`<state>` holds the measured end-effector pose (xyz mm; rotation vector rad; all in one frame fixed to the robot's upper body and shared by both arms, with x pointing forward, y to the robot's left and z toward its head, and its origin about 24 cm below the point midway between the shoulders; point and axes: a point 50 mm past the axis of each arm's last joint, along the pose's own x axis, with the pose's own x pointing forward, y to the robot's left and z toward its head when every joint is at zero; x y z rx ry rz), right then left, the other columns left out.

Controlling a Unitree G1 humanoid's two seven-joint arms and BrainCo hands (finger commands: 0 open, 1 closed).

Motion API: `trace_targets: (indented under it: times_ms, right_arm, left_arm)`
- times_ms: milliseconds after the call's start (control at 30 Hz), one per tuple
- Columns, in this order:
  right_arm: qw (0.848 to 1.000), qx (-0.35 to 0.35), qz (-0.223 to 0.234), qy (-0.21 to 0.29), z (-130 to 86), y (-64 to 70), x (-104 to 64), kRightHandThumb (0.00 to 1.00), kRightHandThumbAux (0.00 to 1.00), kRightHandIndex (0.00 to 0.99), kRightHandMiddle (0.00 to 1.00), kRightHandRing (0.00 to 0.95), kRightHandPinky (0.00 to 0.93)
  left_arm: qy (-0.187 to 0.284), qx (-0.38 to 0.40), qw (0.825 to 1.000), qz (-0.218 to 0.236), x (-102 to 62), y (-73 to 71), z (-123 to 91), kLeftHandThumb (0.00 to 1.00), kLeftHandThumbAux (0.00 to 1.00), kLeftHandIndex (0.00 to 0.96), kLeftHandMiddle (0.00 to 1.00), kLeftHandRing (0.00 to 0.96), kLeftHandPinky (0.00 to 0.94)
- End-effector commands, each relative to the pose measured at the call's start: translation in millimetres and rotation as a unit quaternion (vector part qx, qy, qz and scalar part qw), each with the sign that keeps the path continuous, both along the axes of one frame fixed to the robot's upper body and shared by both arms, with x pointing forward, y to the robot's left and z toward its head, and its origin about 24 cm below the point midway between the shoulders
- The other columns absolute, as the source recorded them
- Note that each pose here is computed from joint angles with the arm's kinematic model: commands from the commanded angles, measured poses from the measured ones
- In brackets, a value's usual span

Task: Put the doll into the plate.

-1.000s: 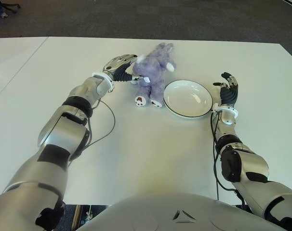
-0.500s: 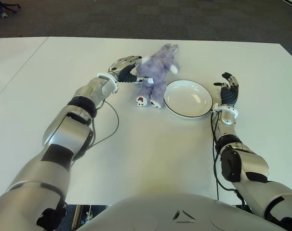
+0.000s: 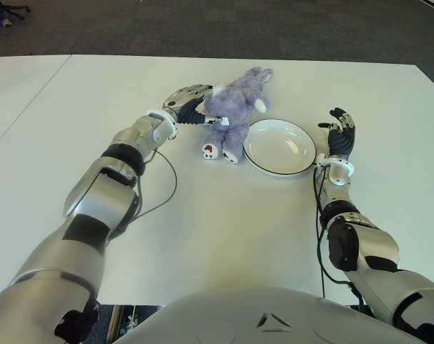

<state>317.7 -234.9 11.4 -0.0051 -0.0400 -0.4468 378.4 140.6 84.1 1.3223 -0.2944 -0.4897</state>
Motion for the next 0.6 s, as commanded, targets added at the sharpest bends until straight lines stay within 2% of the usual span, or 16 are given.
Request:
trace_targets:
  times_ms: [33, 167, 200, 300, 333, 367, 400, 467, 500, 533, 567, 600]
  right_arm:
    - [0.969, 0.093, -0.001, 0.229, -104.4, 34.1, -82.4, 1.0, 0.657, 0.202, 0.221, 0.461, 0.018]
    - [0.969, 0.091, 0.0, 0.231, -104.6, 35.2, -82.3, 1.0, 0.656, 0.201, 0.213, 0.462, 0.004]
    - [0.969, 0.091, -0.001, 0.231, -104.6, 35.3, -82.2, 1.0, 0.656, 0.2, 0.213, 0.462, 0.005]
    - [0.969, 0.091, -0.001, 0.231, -104.6, 35.6, -82.2, 1.0, 0.656, 0.201, 0.213, 0.462, 0.005]
    - [0.969, 0.09, -0.002, 0.231, -104.4, 35.4, -82.2, 1.0, 0.656, 0.204, 0.213, 0.462, 0.004]
    - [0.969, 0.089, -0.003, 0.23, -104.3, 35.4, -82.2, 1.0, 0.655, 0.207, 0.214, 0.462, 0.005]
    - [0.969, 0.088, -0.004, 0.23, -104.2, 35.3, -82.2, 1.0, 0.655, 0.208, 0.215, 0.462, 0.006]
    - [0.969, 0.088, -0.004, 0.229, -104.0, 35.2, -82.0, 1.0, 0.655, 0.209, 0.215, 0.462, 0.006]
    - [0.969, 0.088, -0.005, 0.229, -103.9, 35.2, -81.9, 1.0, 0.656, 0.209, 0.215, 0.462, 0.006]
    - [0.969, 0.089, -0.005, 0.229, -104.0, 35.5, -81.9, 1.0, 0.656, 0.209, 0.215, 0.462, 0.007]
    - [0.969, 0.09, -0.004, 0.229, -104.1, 35.9, -81.9, 1.0, 0.656, 0.21, 0.216, 0.462, 0.008]
    - [0.969, 0.091, -0.004, 0.229, -104.2, 36.1, -81.9, 1.0, 0.656, 0.21, 0.216, 0.462, 0.009]
  left_arm:
    - [0.018, 0.01, 0.999, -0.026, -7.3, -12.1, -14.5, 0.183, 0.271, 0.0, 0.0, 0.0, 0.0]
    - [0.012, 0.007, 1.0, -0.021, -7.7, -13.5, -16.1, 0.189, 0.279, 0.0, 0.0, 0.0, 0.0]
    - [0.008, 0.004, 1.0, -0.02, -7.8, -14.3, -16.4, 0.209, 0.288, 0.0, 0.0, 0.0, 0.03]
    - [-0.005, -0.006, 1.0, -0.012, -8.1, -15.5, -17.3, 0.246, 0.312, 0.0, 0.0, 0.0, 0.037]
    - [-0.017, -0.021, 1.0, 0.0, -8.6, -16.7, -18.8, 0.308, 0.356, 0.0, 0.0, 0.016, 0.123]
    - [-0.026, -0.031, 0.999, 0.009, -9.0, -17.4, -19.9, 0.505, 0.451, 0.053, 0.088, 0.17, 0.287]
    - [-0.034, -0.042, 0.998, 0.019, -9.4, -17.8, -21.2, 0.556, 0.474, 0.067, 0.111, 0.21, 0.328]
    - [-0.044, -0.058, 0.997, 0.031, -9.7, -17.5, -21.5, 0.612, 0.489, 0.177, 0.241, 0.282, 0.363]
    - [-0.049, -0.066, 0.996, 0.036, -9.6, -17.3, -21.1, 0.693, 0.638, 0.359, 0.331, 0.37, 0.394]
    - [-0.057, -0.075, 0.995, 0.043, -9.7, -16.8, -20.7, 0.707, 0.662, 0.389, 0.347, 0.385, 0.4]
    - [-0.063, -0.081, 0.994, 0.048, -9.8, -16.1, -20.6, 0.81, 0.661, 0.416, 0.445, 0.463, 0.463]
    - [-0.069, -0.084, 0.993, 0.052, -9.9, -15.6, -20.6, 0.836, 0.66, 0.422, 0.469, 0.483, 0.479]
